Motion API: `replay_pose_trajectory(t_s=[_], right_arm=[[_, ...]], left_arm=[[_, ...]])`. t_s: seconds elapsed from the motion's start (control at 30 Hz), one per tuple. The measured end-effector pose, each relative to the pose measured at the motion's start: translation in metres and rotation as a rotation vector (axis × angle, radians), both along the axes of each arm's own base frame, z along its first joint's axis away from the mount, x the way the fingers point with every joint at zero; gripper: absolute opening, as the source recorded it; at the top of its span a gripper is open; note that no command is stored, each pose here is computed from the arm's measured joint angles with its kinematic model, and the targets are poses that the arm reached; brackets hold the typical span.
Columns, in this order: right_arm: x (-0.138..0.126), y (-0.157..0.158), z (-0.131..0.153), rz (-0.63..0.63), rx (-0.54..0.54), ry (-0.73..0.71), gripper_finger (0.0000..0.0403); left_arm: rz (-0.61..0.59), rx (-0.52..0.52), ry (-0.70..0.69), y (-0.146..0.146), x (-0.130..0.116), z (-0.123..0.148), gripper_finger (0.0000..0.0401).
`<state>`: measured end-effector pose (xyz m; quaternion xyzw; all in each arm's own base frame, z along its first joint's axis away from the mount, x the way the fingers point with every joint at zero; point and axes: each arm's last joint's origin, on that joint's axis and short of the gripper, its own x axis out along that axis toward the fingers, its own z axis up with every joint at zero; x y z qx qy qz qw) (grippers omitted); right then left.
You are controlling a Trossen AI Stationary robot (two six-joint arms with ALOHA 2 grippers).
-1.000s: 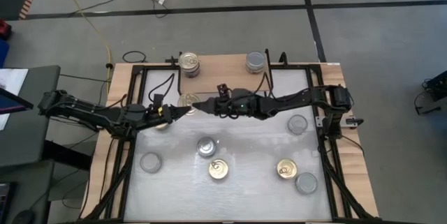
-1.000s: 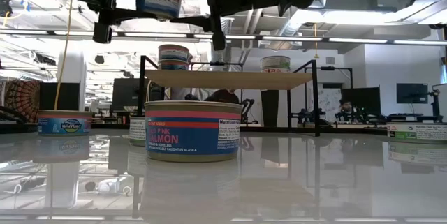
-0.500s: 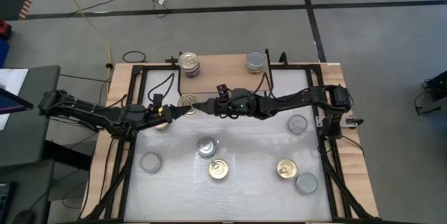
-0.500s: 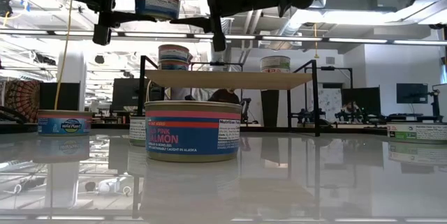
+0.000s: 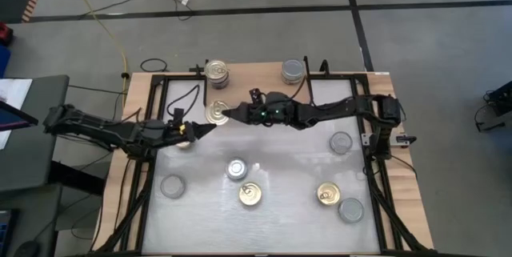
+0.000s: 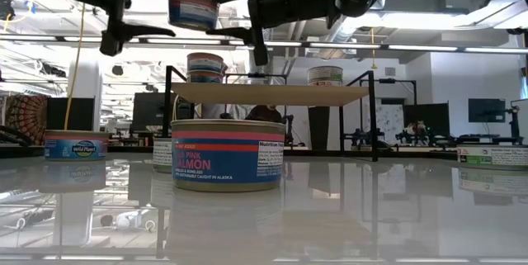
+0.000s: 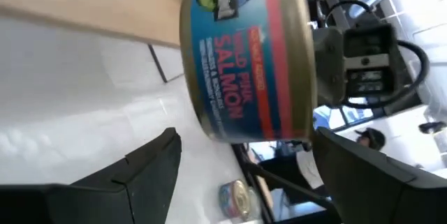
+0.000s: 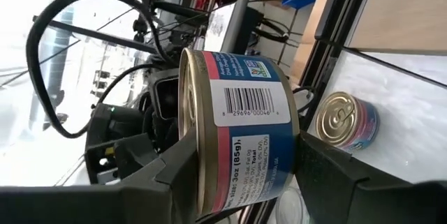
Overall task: Stack canned seafood by type on shelf
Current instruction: Put the blue pink tuna can on the shelf aligned with the stacked blue pink tuna cans
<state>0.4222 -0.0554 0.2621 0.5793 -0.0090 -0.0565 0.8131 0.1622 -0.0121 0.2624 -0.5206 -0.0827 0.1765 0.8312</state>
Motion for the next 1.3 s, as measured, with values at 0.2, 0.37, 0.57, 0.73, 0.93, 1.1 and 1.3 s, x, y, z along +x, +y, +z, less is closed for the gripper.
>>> replay_pose_trajectory(t_s=[0.2, 0.37, 0.57, 0.73, 0.93, 1.1, 1.3], right_arm=[[-0.003, -0.014, 0.0, 0.007, 0.032, 0.015, 0.0218], [-0.018, -0.027, 0.007, -0.026, 0.019, 0.132, 0.0218], [-0.04, -0.042, 0.018, -0.143, -0.012, 0.266, 0.0218], [-0.038, -0.053, 0.011, -0.187, 0.029, 0.351, 0.0218], [-0.023, -0.065, 0.01, -0.204, 0.033, 0.352, 0.0218], [-0.022, -0.073, 0.008, -0.224, 0.058, 0.407, 0.022], [-0.025, -0.077, 0.005, -0.245, 0.082, 0.436, 0.0228]], left_arm=[[0.033, 0.188, 0.046, 0.006, -0.027, 0.009, 0.031], [-0.037, 0.372, 0.122, 0.004, -0.041, 0.01, 0.0309], [-0.076, 0.403, 0.196, 0.002, -0.044, 0.003, 0.0309], [-0.081, 0.367, 0.23, 0.002, -0.043, -0.002, 0.0309], [-0.082, 0.367, 0.239, 0.002, -0.043, -0.003, 0.0309], [-0.081, 0.366, 0.239, 0.002, -0.043, -0.003, 0.0309], [-0.071, 0.366, 0.239, 0.002, -0.043, -0.003, 0.0309]])
